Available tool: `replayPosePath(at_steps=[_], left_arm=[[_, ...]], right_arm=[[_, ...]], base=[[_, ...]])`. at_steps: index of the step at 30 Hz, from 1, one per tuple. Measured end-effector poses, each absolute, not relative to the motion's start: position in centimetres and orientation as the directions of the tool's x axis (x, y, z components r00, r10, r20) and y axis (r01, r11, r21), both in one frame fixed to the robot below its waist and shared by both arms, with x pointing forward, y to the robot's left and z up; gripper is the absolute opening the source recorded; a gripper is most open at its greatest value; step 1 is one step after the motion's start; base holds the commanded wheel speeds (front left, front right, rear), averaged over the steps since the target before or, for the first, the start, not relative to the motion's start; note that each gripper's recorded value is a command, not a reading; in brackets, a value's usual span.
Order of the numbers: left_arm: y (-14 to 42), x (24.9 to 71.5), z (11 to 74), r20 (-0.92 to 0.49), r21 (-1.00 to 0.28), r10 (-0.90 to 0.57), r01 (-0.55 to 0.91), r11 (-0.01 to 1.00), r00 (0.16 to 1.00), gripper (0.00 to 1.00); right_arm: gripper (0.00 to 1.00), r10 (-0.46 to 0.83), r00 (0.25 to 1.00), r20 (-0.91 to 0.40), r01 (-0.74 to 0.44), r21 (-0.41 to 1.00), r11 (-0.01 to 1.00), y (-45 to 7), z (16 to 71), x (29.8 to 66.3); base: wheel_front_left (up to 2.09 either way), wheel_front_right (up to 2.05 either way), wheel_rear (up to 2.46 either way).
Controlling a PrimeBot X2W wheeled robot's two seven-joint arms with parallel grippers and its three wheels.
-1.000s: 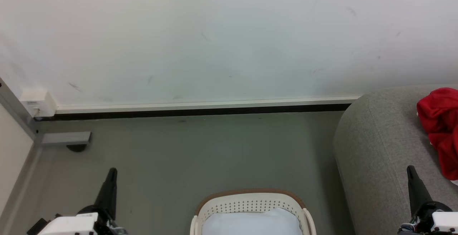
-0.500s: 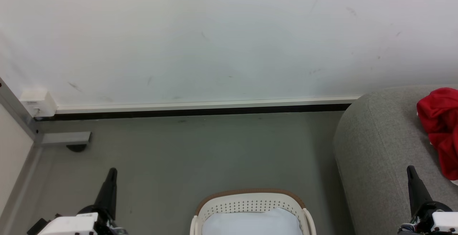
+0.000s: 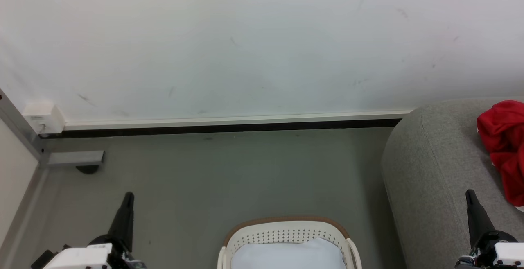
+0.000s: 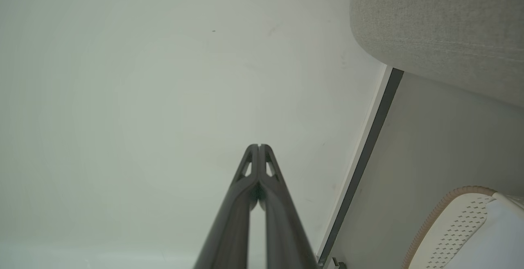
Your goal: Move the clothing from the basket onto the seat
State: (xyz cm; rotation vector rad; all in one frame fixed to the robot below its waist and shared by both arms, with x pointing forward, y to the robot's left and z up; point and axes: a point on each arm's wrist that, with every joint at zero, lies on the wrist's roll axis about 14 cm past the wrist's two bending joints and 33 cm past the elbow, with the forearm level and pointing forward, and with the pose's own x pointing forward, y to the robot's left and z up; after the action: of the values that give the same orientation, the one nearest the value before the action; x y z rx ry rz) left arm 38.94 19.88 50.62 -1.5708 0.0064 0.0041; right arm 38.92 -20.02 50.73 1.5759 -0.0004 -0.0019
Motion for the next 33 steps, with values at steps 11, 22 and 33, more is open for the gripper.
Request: replayPosePath(at_steps=[11, 22, 33], left_arm=[[19.88, 38.94, 50.62, -0.007, -1.0, -0.002, -0.007, 0.0, 1.0, 0.0], [19.88, 38.94, 50.62, -0.007, -1.0, -0.001, -0.007, 0.0, 1.0, 0.0], [19.88, 38.94, 50.62, -0.007, -1.0, -0.001, -0.007, 0.0, 1.0, 0.0]], right_arm=[[0.0, -0.001, 1.0, -0.001, 0.001, 1.0, -0.005, -20.02, 50.72, 38.92], [0.0, 0.001, 1.0, -0.001, 0.001, 1.0, -0.004, -19.99, 50.72, 38.92], [0.0, 0.0, 1.0, -0.001, 0.001, 1.0, -0.005, -20.0, 50.71, 38.92]], base=[[0.0, 0.0, 0.0], [0.0, 0.0, 0.0], [0.0, 0.0, 0.0]])
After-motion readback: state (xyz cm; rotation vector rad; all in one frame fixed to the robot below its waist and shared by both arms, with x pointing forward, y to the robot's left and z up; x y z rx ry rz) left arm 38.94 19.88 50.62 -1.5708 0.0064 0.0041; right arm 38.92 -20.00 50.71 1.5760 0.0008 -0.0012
